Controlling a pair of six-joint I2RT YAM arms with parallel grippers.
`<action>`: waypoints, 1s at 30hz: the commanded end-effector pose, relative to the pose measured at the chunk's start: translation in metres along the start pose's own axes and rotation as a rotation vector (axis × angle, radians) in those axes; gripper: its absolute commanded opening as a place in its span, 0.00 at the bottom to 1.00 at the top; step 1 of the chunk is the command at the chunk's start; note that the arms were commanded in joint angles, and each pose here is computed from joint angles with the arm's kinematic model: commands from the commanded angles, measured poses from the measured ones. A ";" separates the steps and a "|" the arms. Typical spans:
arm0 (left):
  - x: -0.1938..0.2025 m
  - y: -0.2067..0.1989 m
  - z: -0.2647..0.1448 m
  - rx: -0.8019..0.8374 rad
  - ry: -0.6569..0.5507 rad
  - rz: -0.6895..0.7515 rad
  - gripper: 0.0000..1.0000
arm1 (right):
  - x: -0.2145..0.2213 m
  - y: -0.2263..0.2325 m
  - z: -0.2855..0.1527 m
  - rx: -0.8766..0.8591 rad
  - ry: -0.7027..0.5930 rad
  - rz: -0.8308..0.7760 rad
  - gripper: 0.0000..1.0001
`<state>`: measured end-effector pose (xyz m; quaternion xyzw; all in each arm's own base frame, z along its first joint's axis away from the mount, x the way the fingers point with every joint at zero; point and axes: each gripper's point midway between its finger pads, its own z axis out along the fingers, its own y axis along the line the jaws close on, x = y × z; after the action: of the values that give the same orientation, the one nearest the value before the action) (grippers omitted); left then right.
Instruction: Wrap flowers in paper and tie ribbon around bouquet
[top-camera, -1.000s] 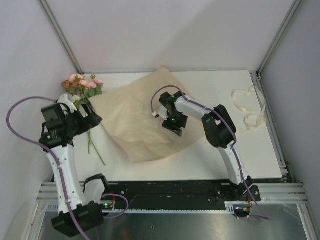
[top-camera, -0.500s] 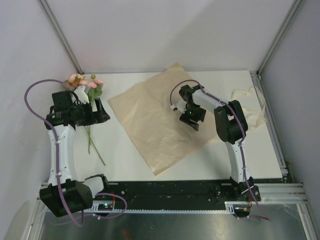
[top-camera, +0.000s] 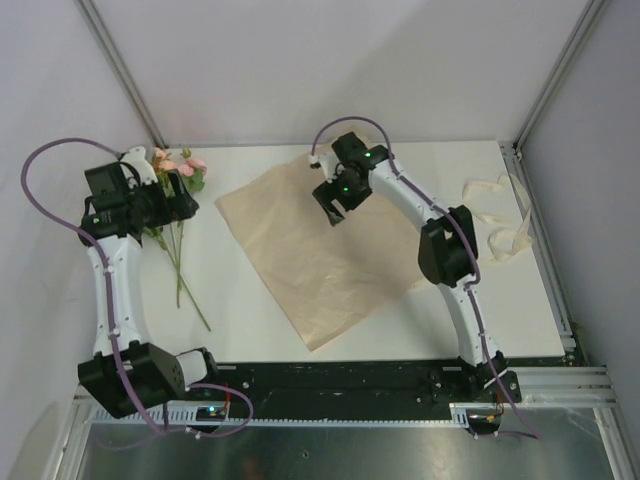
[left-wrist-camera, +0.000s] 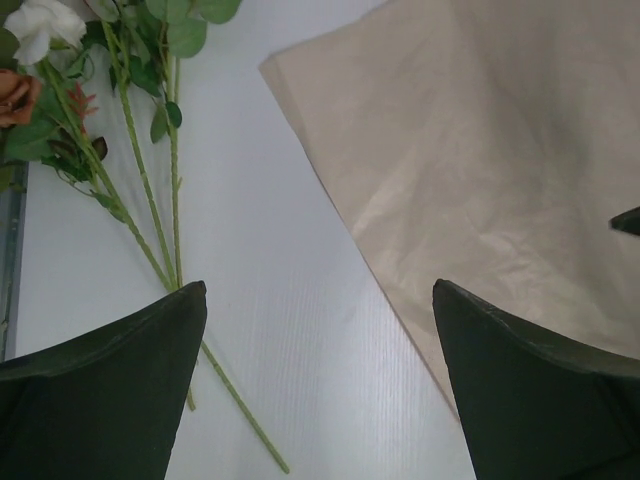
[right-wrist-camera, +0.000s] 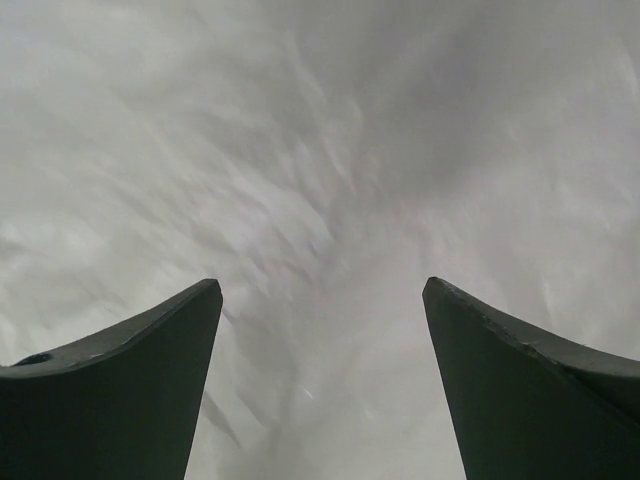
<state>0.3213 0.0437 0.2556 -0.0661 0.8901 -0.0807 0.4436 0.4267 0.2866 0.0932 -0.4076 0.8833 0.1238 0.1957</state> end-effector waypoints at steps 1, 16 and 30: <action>-0.033 0.004 -0.002 0.057 -0.080 -0.102 1.00 | -0.036 0.033 0.030 -0.061 -0.083 0.086 0.90; -0.026 0.048 -0.004 -0.104 -0.088 -0.253 1.00 | 0.045 0.116 0.091 -0.214 0.231 -0.247 0.89; 0.014 0.106 0.042 -0.189 0.165 0.017 0.96 | 0.112 0.119 0.072 -0.230 0.387 -0.632 0.88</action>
<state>0.3310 0.1195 0.2094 -0.1374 0.9126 -0.0416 0.3828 0.3010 0.3497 0.0144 -0.6900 0.7145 0.0744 0.0886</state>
